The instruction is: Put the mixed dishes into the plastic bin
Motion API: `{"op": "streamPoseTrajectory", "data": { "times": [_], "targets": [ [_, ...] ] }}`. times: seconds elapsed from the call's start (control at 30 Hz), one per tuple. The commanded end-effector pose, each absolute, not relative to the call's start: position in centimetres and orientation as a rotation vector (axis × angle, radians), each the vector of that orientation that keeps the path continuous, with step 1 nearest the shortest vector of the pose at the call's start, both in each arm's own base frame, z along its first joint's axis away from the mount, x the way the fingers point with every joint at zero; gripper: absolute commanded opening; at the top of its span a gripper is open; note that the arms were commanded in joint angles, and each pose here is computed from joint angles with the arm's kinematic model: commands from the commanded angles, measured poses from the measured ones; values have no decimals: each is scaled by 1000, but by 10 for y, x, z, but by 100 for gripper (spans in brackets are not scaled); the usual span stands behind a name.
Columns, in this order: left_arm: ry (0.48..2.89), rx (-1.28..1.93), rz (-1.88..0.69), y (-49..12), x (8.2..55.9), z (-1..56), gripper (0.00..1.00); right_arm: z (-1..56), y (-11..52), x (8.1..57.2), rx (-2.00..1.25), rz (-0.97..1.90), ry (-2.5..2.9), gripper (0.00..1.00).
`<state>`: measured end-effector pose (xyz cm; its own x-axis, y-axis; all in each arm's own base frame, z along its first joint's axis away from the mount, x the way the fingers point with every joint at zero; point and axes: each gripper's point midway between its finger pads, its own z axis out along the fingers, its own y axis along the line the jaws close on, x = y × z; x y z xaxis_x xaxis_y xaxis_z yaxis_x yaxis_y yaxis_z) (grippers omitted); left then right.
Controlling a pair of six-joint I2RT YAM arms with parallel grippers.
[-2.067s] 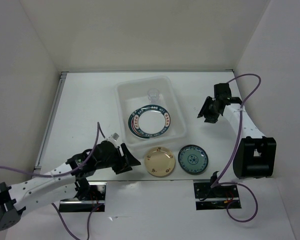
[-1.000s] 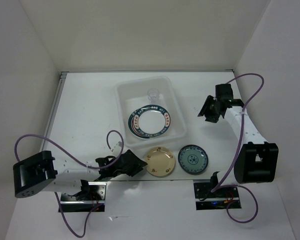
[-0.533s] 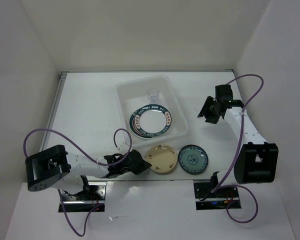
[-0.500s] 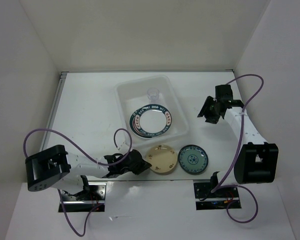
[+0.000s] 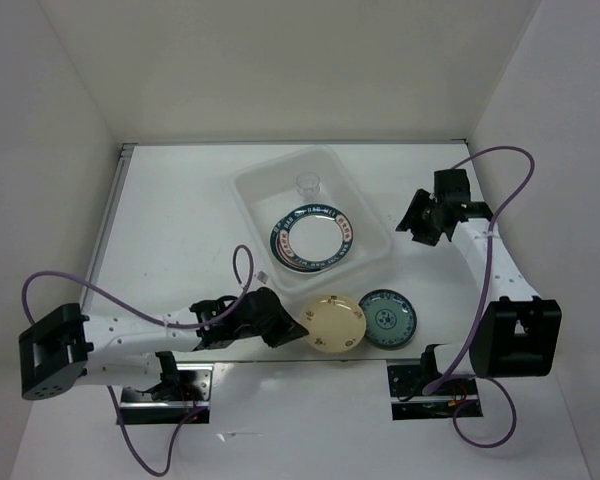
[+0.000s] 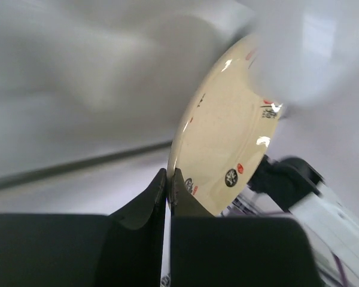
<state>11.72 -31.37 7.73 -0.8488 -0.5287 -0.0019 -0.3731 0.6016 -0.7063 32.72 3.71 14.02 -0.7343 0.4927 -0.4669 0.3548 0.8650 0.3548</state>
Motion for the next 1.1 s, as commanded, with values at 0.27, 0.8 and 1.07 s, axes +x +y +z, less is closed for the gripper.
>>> {"op": "streamPoseTrajectory", "data": {
  "times": [0.27, 0.8, 1.07],
  "targets": [
    [2425, -644, -1318, -317, 125, 183, 0, 163, 38, 326, 584, 356, 2385, 58],
    [1930, -709, -1331, -275, 242, 299, 0, 183, 45, 322, 547, 415, 2333, 63],
    [1955, -622, -1143, -286, 346, 280, 0, 196, 53, 312, 507, 482, 2299, 70]
  ]
}}
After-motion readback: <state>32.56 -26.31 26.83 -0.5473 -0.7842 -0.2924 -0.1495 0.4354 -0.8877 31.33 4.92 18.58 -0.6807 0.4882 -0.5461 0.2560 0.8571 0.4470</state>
